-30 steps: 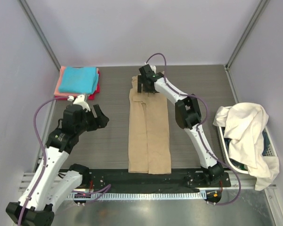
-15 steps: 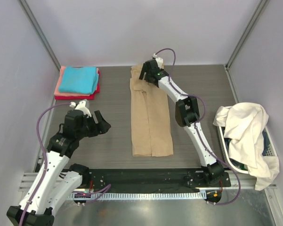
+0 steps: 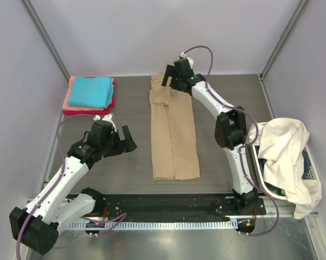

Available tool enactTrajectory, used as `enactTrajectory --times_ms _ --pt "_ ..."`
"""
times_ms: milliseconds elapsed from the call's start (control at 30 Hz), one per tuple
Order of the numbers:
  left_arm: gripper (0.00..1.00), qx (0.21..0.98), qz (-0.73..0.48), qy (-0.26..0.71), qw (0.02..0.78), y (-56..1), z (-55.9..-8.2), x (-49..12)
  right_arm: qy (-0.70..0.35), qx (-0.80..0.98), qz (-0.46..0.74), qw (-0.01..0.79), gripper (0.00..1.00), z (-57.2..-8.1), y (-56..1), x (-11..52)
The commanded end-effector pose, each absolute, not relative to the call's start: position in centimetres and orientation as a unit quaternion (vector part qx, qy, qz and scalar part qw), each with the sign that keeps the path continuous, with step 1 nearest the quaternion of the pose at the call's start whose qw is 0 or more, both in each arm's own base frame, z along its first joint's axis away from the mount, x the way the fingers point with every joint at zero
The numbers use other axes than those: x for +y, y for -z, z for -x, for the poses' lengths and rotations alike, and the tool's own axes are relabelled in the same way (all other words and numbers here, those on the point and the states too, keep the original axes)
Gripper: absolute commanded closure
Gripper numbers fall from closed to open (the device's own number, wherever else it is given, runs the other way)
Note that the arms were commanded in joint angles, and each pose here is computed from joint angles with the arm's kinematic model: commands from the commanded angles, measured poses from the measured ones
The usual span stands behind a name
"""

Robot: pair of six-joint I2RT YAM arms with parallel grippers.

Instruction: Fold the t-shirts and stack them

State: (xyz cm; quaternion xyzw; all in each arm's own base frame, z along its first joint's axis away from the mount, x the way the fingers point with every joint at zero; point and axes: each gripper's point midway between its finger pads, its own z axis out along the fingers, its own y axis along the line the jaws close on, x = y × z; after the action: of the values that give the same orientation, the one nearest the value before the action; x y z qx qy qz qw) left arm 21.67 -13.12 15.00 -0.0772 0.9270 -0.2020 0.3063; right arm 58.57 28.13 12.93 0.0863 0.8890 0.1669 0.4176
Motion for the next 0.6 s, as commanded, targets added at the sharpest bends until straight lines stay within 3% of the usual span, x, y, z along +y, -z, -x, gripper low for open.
enactTrajectory --times_ms 0,33,100,167,267,300,567 --pt "0.0 0.9 0.138 0.163 0.38 -16.4 -24.2 -11.1 -0.216 0.826 -0.079 0.514 0.01 -54.5 -29.1 26.1" --pt "0.0 0.886 0.156 0.185 0.396 -16.5 -24.8 -11.5 -0.197 0.848 -0.08 0.486 0.01 -52.8 -26.1 25.2" --pt "0.0 0.883 0.152 0.222 0.384 -15.1 -24.5 -12.6 -0.196 0.835 -0.089 0.507 0.01 -49.0 -29.8 22.8" --pt "0.0 0.887 0.121 0.289 0.339 -15.2 -23.4 -15.5 -0.159 0.864 -0.098 0.468 0.01 -45.0 -25.4 20.3" --pt "0.04 0.915 0.106 0.26 0.288 -12.3 -22.3 -16.5 -0.146 0.89 -0.102 0.42 0.0 -38.0 -21.5 17.4" --pt "0.06 0.922 0.104 0.252 0.276 -11.2 -21.8 -16.7 -0.143 0.91 -0.097 0.376 0.01 -35.0 -17.8 16.7" --pt "0.1 0.924 0.094 0.265 0.259 -9.2 -18.6 -19.4 -0.233 0.935 -0.112 0.241 0.12 -20.9 -10.4 16.6"
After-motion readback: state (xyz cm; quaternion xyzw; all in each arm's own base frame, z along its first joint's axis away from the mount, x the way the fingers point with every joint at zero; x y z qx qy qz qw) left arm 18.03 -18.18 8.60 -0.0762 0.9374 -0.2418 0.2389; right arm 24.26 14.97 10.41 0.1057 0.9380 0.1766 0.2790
